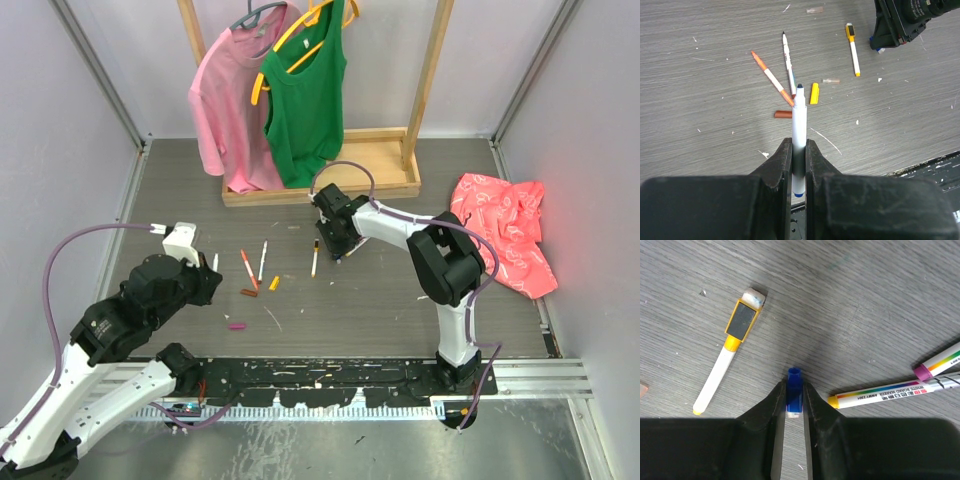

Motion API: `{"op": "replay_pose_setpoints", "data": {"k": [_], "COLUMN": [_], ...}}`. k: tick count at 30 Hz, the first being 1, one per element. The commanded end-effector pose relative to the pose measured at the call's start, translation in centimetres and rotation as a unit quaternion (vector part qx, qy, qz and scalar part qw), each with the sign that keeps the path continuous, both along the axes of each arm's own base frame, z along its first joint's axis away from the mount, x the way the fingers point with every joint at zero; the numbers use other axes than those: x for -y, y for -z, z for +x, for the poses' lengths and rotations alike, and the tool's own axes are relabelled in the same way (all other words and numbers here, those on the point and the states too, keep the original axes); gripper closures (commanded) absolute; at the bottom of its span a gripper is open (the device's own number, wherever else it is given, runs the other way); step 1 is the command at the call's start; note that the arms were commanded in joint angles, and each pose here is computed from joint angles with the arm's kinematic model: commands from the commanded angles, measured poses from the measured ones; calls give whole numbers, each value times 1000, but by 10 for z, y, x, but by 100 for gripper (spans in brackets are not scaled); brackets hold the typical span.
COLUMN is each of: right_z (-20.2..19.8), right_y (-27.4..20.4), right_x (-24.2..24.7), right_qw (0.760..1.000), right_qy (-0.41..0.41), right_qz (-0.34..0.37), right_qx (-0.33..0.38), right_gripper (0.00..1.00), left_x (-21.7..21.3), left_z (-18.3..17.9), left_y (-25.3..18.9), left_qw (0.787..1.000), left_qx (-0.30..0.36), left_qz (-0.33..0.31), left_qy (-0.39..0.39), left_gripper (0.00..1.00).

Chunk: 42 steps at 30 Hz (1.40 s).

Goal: Insert the pens into the pen caps
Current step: Pick up the pen cap from the center of the board, then place the pen cap at the center of the board.

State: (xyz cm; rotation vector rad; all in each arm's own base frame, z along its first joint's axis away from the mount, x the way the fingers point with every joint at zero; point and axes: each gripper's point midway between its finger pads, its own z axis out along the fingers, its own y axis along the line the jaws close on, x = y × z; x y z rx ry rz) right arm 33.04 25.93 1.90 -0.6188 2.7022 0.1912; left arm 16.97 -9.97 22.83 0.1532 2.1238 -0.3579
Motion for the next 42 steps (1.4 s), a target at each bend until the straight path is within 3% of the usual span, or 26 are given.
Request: {"op": "replay_pose_setpoints", "data": {"k": [1,5,9,23,38,42], "right_z": [6,-5,-40,-136,-183,-189], "right_y": [-31,-53,-59,-44,-19,-9], "right_x": [-5,2,-4,-47,-52,-49], "right_qw": [999,997,993,939,903,897], "right_qy": [-14,-29,-97,-340,-429,-440], "right_qz": [22,24,24,12,-15,-27], "right_qx": [34,60,68,56,26,13], "right_gripper": [78,79,80,81,80,75], "left_x": [-2,-3,-6,-14,-11,-9], "left_z": [5,6,5,5,6,6], "left_y": [-6,-6,-7,-13,-9,-9], "left_qw": [1000,1000,1000,999,999,999], "left_qx": [14,15,18,33,25,22], "left_qz": [1,2,2,-5,-1,-1], "left_qy": [-9,-12,-19,-37,-31,-28], "left_gripper": [100,100,100,100,100,100]}}
